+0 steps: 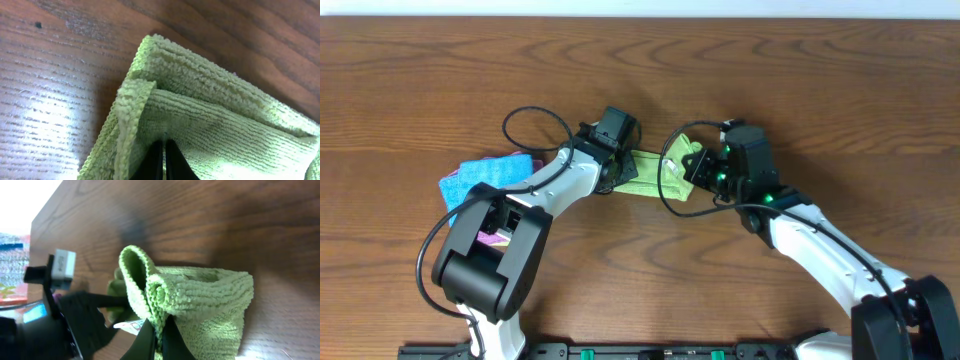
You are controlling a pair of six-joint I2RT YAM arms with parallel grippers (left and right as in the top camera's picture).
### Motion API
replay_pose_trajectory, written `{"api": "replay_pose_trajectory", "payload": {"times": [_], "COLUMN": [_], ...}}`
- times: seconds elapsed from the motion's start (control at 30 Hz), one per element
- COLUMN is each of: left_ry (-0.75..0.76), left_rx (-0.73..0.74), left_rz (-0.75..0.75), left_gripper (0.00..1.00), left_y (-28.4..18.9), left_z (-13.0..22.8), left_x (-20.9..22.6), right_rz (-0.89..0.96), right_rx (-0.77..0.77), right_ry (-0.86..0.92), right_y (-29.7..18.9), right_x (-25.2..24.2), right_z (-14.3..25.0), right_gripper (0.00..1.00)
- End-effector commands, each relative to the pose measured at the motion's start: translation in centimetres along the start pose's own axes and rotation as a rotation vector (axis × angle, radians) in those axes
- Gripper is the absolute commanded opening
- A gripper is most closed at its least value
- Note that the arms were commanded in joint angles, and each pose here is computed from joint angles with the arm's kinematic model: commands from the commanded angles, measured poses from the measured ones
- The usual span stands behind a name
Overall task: Fold the cloth
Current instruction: 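Fold the strip's right end with the right gripper toward the left gripper, then lower the folded green cloth onto the table with both grippers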
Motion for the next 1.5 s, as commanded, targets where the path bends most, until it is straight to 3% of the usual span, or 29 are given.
{"api": "replay_pose_trajectory", "payload": {"times": [0.0, 0.8, 1.1, 1.47], "left_ry": [0.051, 0.008, -0.025, -0.08], "left_rx": [0.002, -0.096, -0.178, -0.164], "left_rz": [0.011, 0.038, 0.018, -0.052], "left_gripper": [0.06, 0.05, 0.06, 0.06], "left_y": [-0.9, -7.3, -10.6, -12.0], "left_z": [-0.4, -6.2, -8.6, -9.8], "left_x": [-0.8, -2.1, 0.0, 3.6], "right_rz": [-0.016, -0.043, -0.07, -0.084], "right_rx": [-0.015, -0.015, -0.002, 0.101], "right_ry": [-0.002, -0.027, -0.054, -0.132], "right_y": [0.2, 0.3, 1.6, 6.7], "right_x": [1.1, 2.4, 4.0, 7.6], "right_z": [-0.7, -0.5, -0.4, 0.7], "right_gripper": [0.01, 0.01, 0.01, 0.01]}}
Point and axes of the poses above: each gripper's point midway between its finger pads, its own y axis out along the fingers, its own x axis along the line the jaws close on, z = x × y, the point moved 4 cm from there along -y, back along the fingers, and after that the axes turned 11 degrees about -y, right-handed, at the moved point
